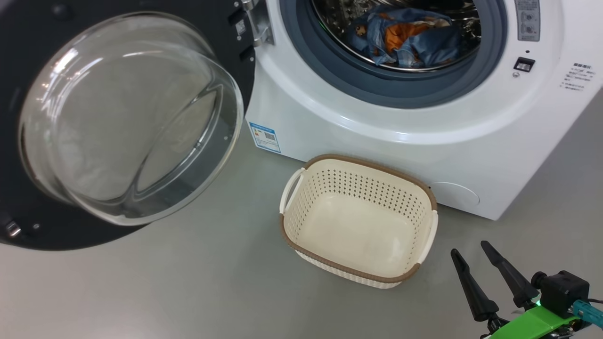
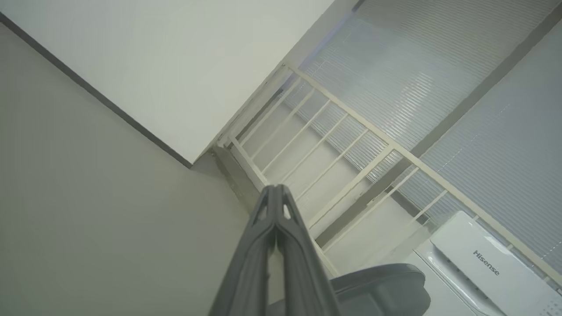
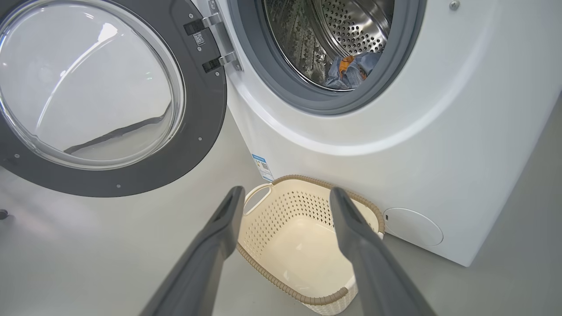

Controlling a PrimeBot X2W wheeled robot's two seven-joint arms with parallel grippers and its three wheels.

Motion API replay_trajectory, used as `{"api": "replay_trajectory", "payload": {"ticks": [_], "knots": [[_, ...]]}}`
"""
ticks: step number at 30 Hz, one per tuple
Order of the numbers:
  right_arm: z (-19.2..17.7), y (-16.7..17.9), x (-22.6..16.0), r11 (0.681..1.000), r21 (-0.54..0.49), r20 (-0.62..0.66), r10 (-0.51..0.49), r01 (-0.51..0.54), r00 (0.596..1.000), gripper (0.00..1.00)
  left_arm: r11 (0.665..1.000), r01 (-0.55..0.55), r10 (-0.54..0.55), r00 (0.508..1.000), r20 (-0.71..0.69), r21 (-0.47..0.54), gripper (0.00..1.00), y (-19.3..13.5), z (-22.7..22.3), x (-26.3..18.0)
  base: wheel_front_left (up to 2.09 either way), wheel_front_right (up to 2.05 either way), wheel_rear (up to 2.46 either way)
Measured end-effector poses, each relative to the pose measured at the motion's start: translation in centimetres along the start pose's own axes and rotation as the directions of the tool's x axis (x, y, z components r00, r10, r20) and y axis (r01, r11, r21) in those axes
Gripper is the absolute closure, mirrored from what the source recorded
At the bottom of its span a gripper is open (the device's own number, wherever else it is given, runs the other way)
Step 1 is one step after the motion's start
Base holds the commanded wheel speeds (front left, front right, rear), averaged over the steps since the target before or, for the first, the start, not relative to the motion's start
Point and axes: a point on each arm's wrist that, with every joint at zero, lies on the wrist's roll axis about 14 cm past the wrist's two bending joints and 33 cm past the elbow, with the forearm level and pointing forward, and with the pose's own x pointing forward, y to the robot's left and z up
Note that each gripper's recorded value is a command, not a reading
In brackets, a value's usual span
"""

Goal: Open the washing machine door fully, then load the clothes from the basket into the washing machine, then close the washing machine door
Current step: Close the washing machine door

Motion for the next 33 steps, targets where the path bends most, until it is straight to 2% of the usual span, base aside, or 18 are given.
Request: {"api": "replay_trajectory", "payload": {"ticks": [5, 10, 16, 26, 33], "knots": [[-0.3, -0.8, -0.3, 1.000, 0.004, -0.005, -0.019, 0.019, 1.000, 0.00, 0.996, -0.086, 0.083, 0.972, -0.219, -0.002, 1.00, 2.2, -3.5, 0.6, 0.00, 0.00, 0.00], [-0.6, -1.4, -0.6, 1.000, 0.004, -0.012, -0.031, 0.031, 0.999, 0.00, 0.993, -0.114, 0.108, 0.938, -0.329, 0.001, 1.00, 2.7, -5.9, 0.8, 0.00, 0.00, 0.00], [-1.0, -2.2, -0.8, 0.999, 0.007, -0.021, -0.046, 0.046, 0.999, 0.00, 0.991, -0.135, 0.126, 0.863, -0.489, 0.016, 1.00, 2.9, -9.9, 0.3, 0.00, 0.00, 0.00], [-1.0, -2.6, -1.0, 0.998, 0.005, -0.021, -0.055, 0.055, 0.998, 0.00, 0.991, -0.128, 0.117, 0.810, -0.575, 0.021, 1.00, 2.6, -11.5, -0.2, 0.00, 0.00, 0.00], [-0.3, -2.1, -0.9, 0.999, -0.001, -0.004, -0.049, 0.049, 0.999, 0.00, 0.997, -0.067, 0.077, 0.746, -0.662, 0.041, 1.00, 1.5, -11.8, -1.5, 0.00, 0.00, 0.00]]}}
